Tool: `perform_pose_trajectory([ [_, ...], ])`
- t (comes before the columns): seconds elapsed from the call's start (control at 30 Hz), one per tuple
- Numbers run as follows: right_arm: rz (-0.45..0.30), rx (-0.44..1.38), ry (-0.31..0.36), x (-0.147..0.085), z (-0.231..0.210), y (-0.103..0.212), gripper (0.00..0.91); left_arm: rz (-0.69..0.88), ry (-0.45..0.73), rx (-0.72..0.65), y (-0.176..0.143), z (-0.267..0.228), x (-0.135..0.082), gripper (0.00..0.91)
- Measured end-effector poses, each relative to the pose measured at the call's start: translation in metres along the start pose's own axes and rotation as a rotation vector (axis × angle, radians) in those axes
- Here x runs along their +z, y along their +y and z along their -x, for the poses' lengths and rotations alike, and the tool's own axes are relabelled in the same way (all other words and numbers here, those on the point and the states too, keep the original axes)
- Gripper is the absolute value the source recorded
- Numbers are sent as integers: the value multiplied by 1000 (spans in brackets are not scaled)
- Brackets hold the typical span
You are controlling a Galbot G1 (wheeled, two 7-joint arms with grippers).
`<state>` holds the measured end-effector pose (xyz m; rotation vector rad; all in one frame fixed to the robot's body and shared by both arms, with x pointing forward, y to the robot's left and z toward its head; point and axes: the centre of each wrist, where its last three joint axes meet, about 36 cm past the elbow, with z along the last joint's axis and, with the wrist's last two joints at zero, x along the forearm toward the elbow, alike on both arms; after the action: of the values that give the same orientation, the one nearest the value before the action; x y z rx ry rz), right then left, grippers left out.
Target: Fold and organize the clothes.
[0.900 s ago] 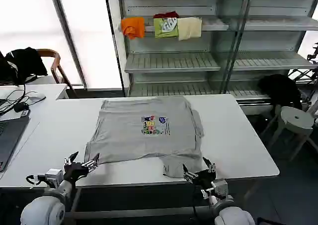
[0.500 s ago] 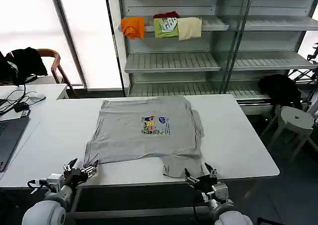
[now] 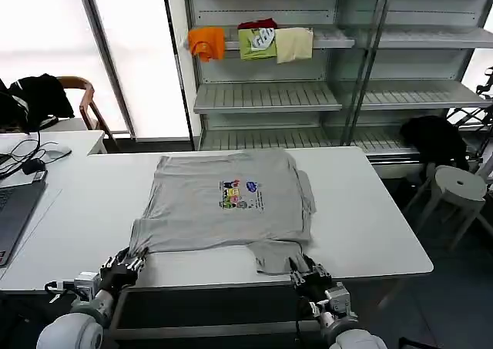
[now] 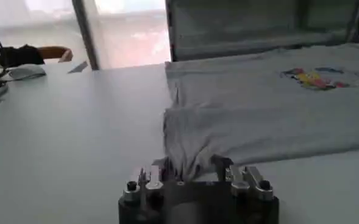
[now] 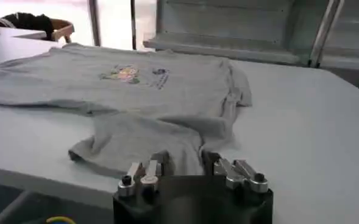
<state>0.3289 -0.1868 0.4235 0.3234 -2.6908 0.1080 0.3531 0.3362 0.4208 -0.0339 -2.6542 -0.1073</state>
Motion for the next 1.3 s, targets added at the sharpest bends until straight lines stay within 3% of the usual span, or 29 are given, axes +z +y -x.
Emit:
perform_pose_trajectory([
  [0.43, 59, -6, -125, -23, 13, 3, 0, -54, -75, 8, 7, 4, -16, 0],
  [0.87, 96, -9, -266, -87, 83, 5, 0, -167, -198, 105, 12, 28, -60, 0],
  [1.03, 97, -7, -287, -110, 118, 3, 0, -190, -220, 117, 14, 44, -74, 0],
  [1.3, 63, 20, -271, -129, 170, -13, 0, -206, -223, 107, 20, 76, -90, 10],
])
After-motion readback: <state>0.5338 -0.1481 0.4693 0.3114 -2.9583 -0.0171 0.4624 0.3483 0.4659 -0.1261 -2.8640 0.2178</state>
